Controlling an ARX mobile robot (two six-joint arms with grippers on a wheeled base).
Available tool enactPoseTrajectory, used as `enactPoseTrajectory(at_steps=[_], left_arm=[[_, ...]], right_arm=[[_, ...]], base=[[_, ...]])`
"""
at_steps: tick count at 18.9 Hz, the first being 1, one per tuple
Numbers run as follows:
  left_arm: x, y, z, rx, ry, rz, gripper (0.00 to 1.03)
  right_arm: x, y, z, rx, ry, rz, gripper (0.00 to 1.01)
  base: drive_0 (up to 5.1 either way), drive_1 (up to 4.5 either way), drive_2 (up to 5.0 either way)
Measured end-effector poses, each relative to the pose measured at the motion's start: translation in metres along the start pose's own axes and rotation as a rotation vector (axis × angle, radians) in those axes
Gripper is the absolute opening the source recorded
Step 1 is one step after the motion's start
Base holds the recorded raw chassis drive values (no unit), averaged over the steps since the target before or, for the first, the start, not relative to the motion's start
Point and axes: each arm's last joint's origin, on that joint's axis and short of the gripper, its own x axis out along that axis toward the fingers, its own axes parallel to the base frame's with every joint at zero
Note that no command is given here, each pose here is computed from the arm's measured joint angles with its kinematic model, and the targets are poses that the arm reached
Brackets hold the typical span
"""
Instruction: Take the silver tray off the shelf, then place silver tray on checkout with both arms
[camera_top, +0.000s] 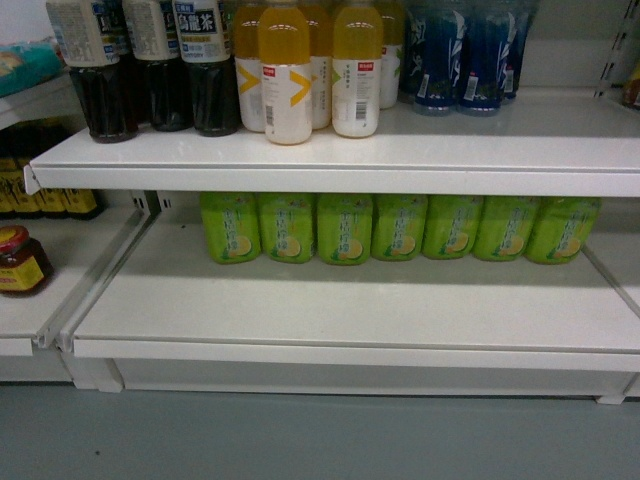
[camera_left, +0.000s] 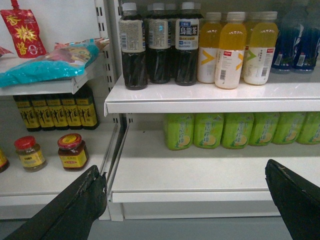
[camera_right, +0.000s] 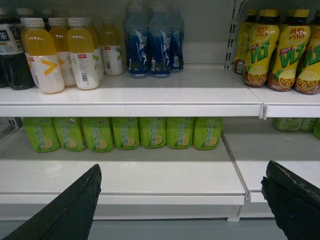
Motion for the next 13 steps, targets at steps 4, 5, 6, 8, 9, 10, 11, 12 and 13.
enactPoseTrajectory(at_steps=[4, 5, 6, 8, 9, 10, 11, 12, 13], left_arm=[[0.0, 0.0, 0.0, 0.0, 0.0, 0.0, 0.98], [0.0, 0.0, 0.0, 0.0, 0.0, 0.0, 0.98], [0.0, 0.0, 0.0, 0.0, 0.0, 0.0, 0.98], [0.0, 0.0, 0.0, 0.0, 0.0, 0.0, 0.98], [0.0, 0.0, 0.0, 0.0, 0.0, 0.0, 0.98], [0.0, 0.0, 0.0, 0.0, 0.0, 0.0, 0.98], [0.0, 0.0, 0.0, 0.0, 0.0, 0.0, 0.98], [0.0, 0.0, 0.0, 0.0, 0.0, 0.0, 0.98], [0.0, 0.0, 0.0, 0.0, 0.0, 0.0, 0.98]], right_arm=[[0.0, 0.0, 0.0, 0.0, 0.0, 0.0, 0.98], [0.0, 0.0, 0.0, 0.0, 0.0, 0.0, 0.98], [0.0, 0.0, 0.0, 0.0, 0.0, 0.0, 0.98], [0.0, 0.0, 0.0, 0.0, 0.0, 0.0, 0.98], [0.0, 0.0, 0.0, 0.0, 0.0, 0.0, 0.98], [0.0, 0.0, 0.0, 0.0, 0.0, 0.0, 0.98], [0.0, 0.0, 0.0, 0.0, 0.0, 0.0, 0.98], [0.0, 0.0, 0.0, 0.0, 0.0, 0.0, 0.98], [0.0, 0.0, 0.0, 0.0, 0.0, 0.0, 0.98]], base=[[0.0, 0.0, 0.0], [0.0, 0.0, 0.0], [0.0, 0.0, 0.0], [0.0, 0.0, 0.0], [0.0, 0.0, 0.0], [0.0, 0.0, 0.0], [0.0, 0.0, 0.0], [0.0, 0.0, 0.0], [0.0, 0.0, 0.0]])
